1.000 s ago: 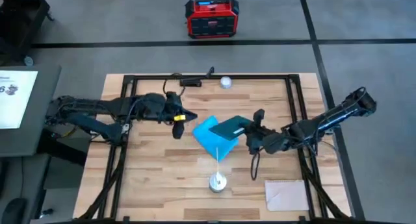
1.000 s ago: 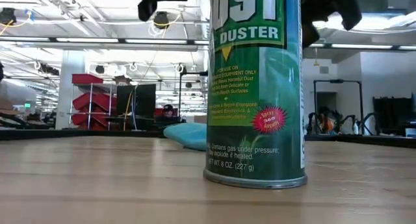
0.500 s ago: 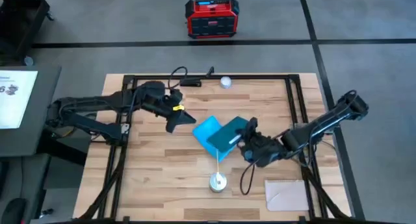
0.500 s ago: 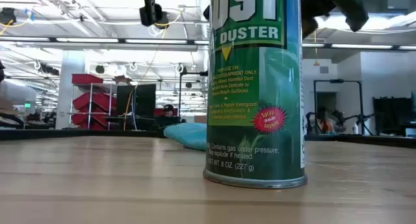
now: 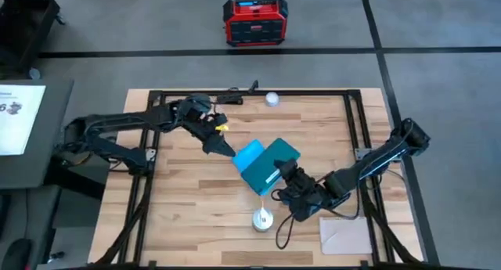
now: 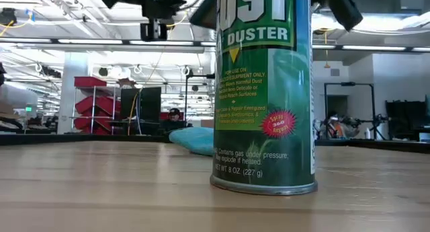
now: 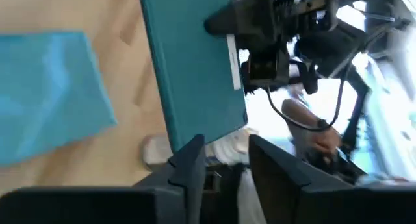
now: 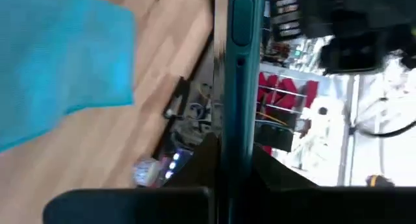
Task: Apply microfiber cloth
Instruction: Spray the back of the black tablet using the spray can
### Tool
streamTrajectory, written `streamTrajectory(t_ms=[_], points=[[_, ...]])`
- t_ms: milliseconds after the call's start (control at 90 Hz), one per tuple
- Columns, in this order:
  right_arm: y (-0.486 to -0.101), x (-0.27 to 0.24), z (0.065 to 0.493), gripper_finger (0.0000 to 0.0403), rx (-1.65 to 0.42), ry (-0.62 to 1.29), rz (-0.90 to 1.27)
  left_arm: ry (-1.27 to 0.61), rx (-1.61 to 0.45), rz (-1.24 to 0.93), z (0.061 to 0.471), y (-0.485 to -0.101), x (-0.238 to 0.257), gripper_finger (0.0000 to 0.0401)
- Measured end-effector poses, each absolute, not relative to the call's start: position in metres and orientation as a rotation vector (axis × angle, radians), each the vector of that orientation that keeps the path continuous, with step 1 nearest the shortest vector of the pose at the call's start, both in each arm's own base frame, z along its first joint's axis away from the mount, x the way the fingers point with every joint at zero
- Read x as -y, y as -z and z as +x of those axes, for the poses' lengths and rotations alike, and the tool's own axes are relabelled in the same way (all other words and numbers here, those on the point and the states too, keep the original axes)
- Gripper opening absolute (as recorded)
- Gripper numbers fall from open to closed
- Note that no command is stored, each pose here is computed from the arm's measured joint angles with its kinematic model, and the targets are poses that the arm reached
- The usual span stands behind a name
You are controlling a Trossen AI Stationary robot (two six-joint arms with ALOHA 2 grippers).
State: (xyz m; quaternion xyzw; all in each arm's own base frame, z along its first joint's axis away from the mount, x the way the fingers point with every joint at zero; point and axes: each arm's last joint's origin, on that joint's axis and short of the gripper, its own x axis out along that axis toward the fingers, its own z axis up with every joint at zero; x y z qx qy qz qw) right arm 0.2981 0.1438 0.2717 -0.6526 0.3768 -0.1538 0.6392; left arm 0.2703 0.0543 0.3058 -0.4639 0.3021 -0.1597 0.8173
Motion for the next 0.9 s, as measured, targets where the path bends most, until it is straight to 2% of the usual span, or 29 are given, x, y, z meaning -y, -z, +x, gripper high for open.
streamTrajectory(t_ms=[300, 667, 900], points=[[-0.289, -0.152, 0.306, 0.0008, -0.821, 0.386, -1.537, 0.616, -0.606, -1.017, 0.301, -0.295, -0.063, 0.0129], [-0.292, -0.160, 0.305, 0.0008, -0.795, 0.384, -1.569, 0.531, -0.544, -1.109, 0.295, -0.295, -0.102, 0.0130], [-0.297, -0.160, 0.309, 0.0008, -0.778, 0.395, -1.581, 0.510, -0.573, -1.143, 0.297, -0.287, -0.105, 0.0130]])
